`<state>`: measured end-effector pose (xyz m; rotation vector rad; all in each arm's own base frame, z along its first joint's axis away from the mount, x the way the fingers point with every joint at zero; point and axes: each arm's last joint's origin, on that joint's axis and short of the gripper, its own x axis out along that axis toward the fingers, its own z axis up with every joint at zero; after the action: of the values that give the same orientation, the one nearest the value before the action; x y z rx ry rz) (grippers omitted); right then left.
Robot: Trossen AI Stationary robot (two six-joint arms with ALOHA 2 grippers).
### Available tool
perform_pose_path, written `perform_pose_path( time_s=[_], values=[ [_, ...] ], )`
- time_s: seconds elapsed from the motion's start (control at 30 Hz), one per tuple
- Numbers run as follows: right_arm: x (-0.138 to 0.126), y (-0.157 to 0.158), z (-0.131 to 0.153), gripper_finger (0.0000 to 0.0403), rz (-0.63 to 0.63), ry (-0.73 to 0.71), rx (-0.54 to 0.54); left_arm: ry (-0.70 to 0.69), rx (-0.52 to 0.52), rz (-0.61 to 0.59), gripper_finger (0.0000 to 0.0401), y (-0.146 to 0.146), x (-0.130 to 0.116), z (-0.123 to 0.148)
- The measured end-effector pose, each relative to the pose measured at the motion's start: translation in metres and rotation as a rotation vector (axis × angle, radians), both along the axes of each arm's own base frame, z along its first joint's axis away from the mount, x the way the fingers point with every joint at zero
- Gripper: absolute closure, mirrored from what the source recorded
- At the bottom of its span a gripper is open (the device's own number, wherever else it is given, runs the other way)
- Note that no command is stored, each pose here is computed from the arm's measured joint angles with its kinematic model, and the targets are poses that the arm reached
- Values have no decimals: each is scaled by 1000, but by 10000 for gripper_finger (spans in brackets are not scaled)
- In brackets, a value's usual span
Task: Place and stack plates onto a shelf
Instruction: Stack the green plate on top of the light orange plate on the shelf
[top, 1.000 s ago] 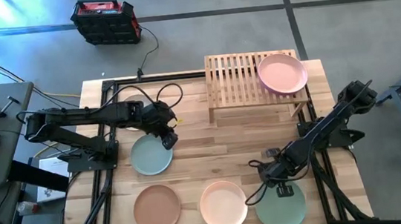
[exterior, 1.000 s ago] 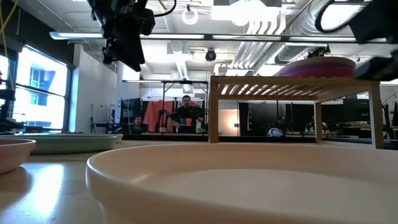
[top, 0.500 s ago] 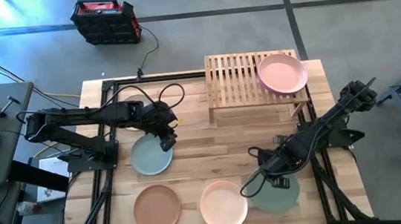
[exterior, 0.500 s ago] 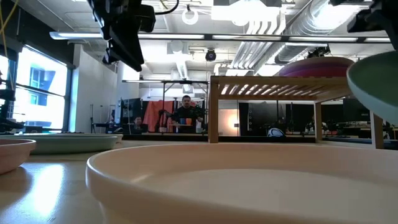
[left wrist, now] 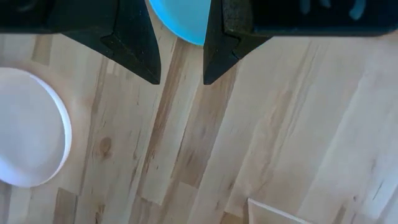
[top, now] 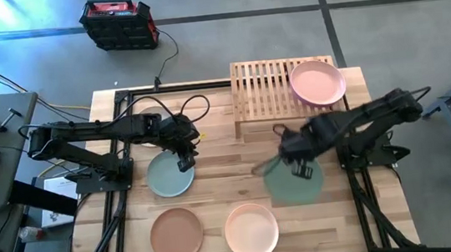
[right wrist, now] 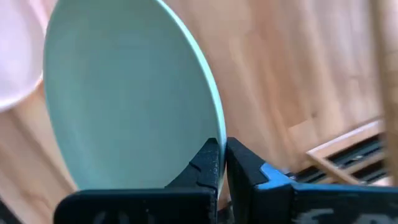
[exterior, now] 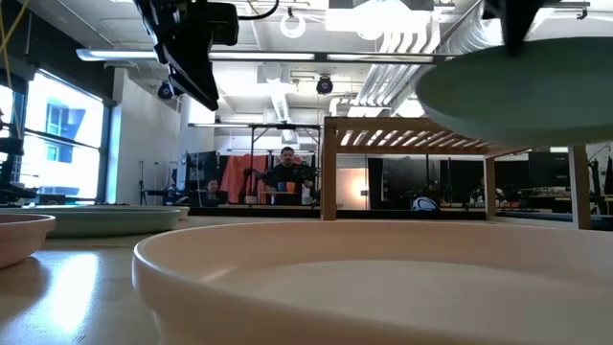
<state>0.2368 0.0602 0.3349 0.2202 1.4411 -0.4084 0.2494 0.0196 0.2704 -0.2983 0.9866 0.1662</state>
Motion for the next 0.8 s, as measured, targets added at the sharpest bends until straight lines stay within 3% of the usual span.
perform_pose_path(
  time_s=[0.2,0.47,0.8],
  values=[
    [-8,-50,27,403,-90,-83,-4,0,14,-22,293,0,0,0],
    [-49,-114,53,403,-273,-213,19,1,31,-12,293,8,-1,0],
    [-93,-169,71,403,-493,-416,0,4,54,34,293,28,-4,0]
  ],
)
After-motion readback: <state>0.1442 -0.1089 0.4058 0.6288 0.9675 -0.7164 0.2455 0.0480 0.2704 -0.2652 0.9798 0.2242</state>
